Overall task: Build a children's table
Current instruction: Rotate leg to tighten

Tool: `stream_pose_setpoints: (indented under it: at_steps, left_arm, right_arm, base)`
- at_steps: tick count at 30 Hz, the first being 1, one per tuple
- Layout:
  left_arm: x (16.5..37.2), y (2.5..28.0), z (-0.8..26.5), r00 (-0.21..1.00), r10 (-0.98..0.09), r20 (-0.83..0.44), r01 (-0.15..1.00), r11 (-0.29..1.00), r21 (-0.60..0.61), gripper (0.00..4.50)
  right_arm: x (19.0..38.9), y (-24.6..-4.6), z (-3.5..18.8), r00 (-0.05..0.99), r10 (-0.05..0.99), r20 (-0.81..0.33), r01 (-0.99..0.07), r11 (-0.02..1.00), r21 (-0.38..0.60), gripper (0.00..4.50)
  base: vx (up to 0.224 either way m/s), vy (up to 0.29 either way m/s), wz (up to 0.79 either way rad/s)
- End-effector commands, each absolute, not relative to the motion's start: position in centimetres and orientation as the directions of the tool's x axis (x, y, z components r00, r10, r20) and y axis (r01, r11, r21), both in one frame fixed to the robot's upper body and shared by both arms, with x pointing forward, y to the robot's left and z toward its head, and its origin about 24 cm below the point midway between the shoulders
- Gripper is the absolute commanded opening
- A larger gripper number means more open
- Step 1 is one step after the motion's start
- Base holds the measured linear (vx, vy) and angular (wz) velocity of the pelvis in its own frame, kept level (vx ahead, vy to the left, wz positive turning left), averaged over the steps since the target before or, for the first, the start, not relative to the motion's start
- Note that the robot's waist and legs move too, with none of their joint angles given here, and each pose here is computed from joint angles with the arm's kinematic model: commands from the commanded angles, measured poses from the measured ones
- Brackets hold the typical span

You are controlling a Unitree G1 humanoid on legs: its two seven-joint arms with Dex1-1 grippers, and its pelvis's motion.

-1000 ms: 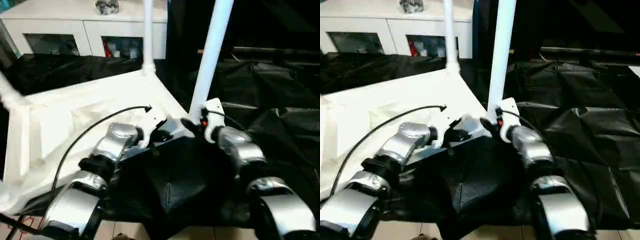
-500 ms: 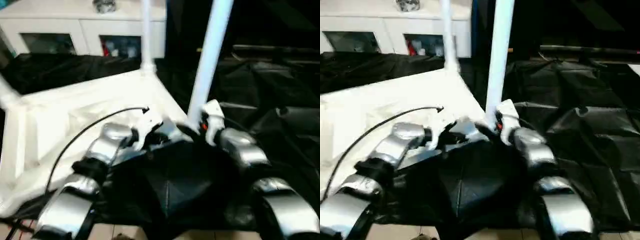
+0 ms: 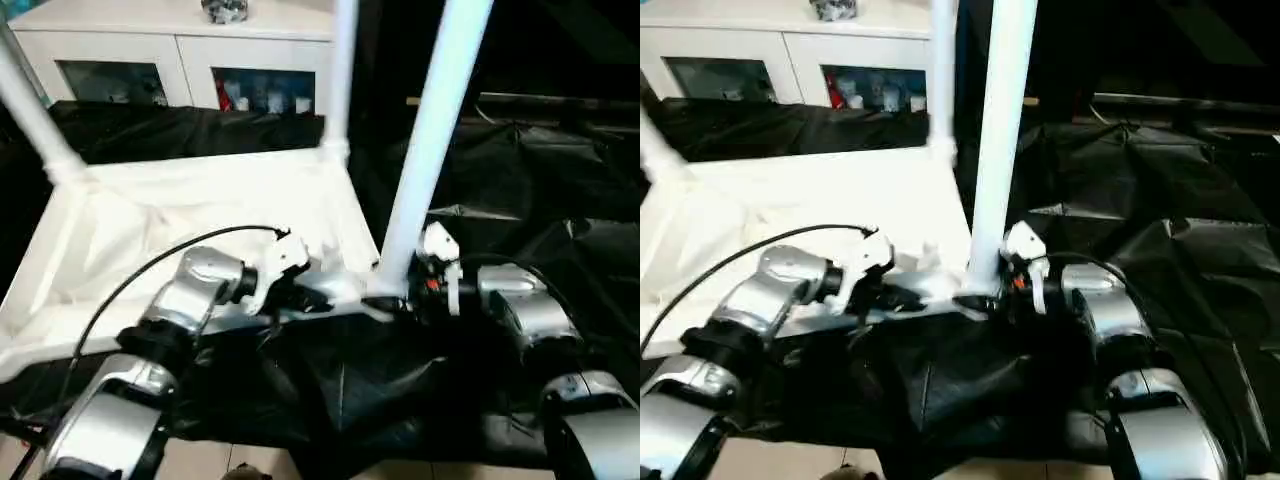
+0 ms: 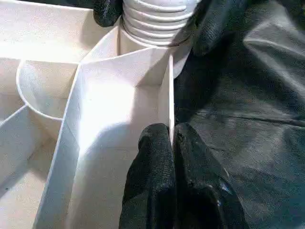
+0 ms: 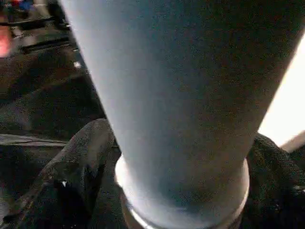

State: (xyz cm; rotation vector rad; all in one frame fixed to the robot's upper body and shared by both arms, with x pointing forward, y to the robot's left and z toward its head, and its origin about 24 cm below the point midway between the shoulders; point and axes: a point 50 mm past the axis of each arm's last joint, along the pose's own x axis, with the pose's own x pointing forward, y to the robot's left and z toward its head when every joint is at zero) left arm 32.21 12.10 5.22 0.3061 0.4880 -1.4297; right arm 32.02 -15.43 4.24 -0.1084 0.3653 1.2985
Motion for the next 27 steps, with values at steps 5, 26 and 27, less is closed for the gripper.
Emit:
stream_pose_setpoints:
  at_steps: [5, 26, 27]
  left_arm:
    - [31.9, 10.4, 6.3, -0.009, -0.899, -0.439, 0.997, 0.023, -0.068, 0.00]
    - [35.3, 5.3, 6.5, 0.468, -0.800, -0.376, 0.871, 0.490, 0.041, 0.00]
    - [35.3, 5.3, 6.5, 0.467, -0.801, -0.376, 0.871, 0.489, 0.040, 0.00]
  right_arm:
    - [31.0, -14.1, 3.3, 0.119, 0.933, -0.339, -0.964, 0.190, 0.186, 3.09]
    - [34.4, -9.6, 0.8, 0.706, 0.590, -0.393, -0.577, 0.800, 0.165, 3.39]
    - [34.4, -9.6, 0.8, 0.705, 0.591, -0.392, -0.578, 0.799, 0.165, 3.52]
  base:
    - [0.000, 0.000, 0.00]
    - [0.000, 0.000, 0.00]
    - [0.000, 0.000, 0.00]
